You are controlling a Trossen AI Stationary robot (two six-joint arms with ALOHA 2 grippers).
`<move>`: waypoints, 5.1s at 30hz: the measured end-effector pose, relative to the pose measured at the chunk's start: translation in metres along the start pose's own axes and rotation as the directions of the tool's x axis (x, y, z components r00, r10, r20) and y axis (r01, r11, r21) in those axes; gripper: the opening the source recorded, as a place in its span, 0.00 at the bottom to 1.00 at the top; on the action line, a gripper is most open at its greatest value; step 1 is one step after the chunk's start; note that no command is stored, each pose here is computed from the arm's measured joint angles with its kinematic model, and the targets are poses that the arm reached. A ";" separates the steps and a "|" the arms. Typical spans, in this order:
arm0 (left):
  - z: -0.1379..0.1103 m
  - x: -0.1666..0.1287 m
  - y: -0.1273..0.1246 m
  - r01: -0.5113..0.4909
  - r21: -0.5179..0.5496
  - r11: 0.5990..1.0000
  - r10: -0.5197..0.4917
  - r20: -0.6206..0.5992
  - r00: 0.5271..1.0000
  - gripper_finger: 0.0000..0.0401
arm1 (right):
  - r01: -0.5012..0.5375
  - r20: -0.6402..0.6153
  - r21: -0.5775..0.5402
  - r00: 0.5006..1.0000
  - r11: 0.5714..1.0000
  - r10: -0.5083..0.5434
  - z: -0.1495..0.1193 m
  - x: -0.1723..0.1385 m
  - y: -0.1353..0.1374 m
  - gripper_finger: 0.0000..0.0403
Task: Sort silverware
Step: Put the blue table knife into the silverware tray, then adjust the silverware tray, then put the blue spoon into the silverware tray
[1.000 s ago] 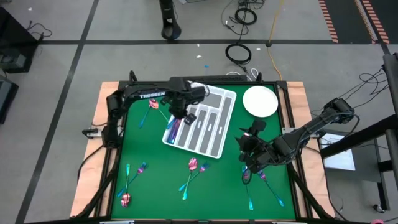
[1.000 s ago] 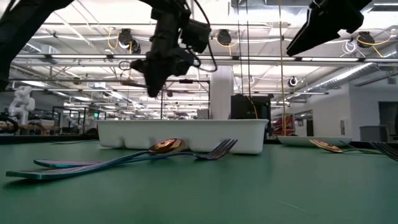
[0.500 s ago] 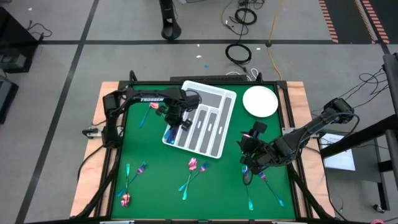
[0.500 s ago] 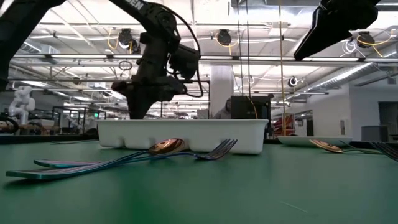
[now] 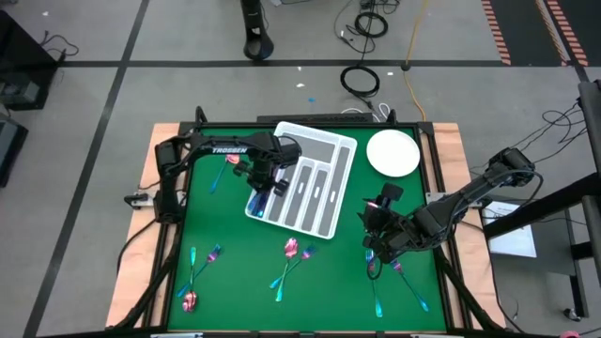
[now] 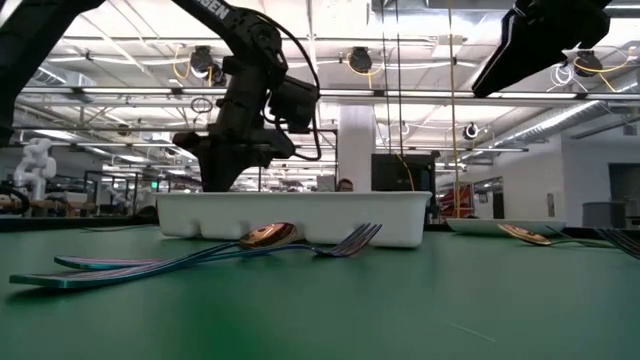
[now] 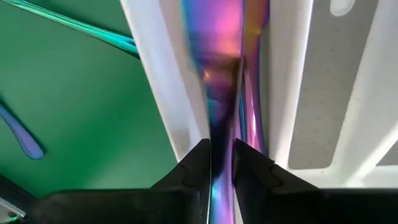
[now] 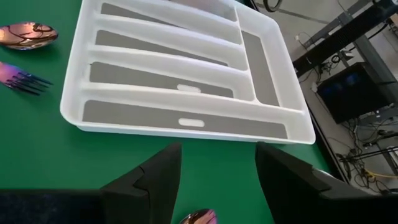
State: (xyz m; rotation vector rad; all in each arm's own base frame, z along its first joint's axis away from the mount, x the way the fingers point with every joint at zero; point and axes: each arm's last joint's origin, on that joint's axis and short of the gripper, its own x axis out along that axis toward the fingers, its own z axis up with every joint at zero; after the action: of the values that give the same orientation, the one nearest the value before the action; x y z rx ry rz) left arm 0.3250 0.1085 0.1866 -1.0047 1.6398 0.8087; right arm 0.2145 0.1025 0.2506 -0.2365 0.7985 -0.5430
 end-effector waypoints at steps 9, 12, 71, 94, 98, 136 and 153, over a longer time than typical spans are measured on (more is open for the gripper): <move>0.002 -0.001 -0.003 -0.004 0.085 0.996 -0.001 0.049 0.999 0.28 | 0.026 0.022 -0.026 0.999 0.999 -0.025 0.002 0.001 -0.001 0.48; 0.003 -0.008 -0.001 -0.022 0.191 0.981 0.013 0.044 0.999 0.32 | 0.032 0.019 -0.034 0.999 0.999 -0.032 0.002 0.002 -0.002 0.48; 0.120 -0.025 0.093 0.054 -0.162 0.985 0.007 0.355 0.935 0.11 | 0.049 0.049 -0.028 0.998 0.998 -0.048 0.020 0.020 -0.012 0.48; 0.120 -0.025 0.090 0.202 -0.403 0.893 -0.052 0.352 0.934 0.06 | 0.022 0.041 -0.018 0.999 1.000 -0.021 0.020 0.020 -0.011 0.48; 0.121 -0.026 0.086 0.266 -0.386 0.883 -0.131 0.341 0.931 0.05 | 0.022 0.041 -0.018 0.999 1.000 -0.021 0.020 0.020 -0.011 0.48; 0.130 -0.026 0.108 0.182 -0.385 0.905 -0.022 0.384 0.923 0.28 | -0.054 0.053 0.000 0.997 0.999 0.054 0.019 0.014 -0.003 0.48; 0.101 -0.110 0.124 0.195 -0.197 0.961 -0.086 0.457 0.885 0.55 | -0.053 0.054 -0.013 0.997 0.999 0.054 0.019 0.014 -0.003 0.48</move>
State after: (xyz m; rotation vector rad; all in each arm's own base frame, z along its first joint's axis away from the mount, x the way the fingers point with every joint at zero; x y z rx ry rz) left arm 0.2706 0.2754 0.2701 -1.0008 1.0804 1.0648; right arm 0.2357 0.0928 0.2565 -0.2387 0.7532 -0.4800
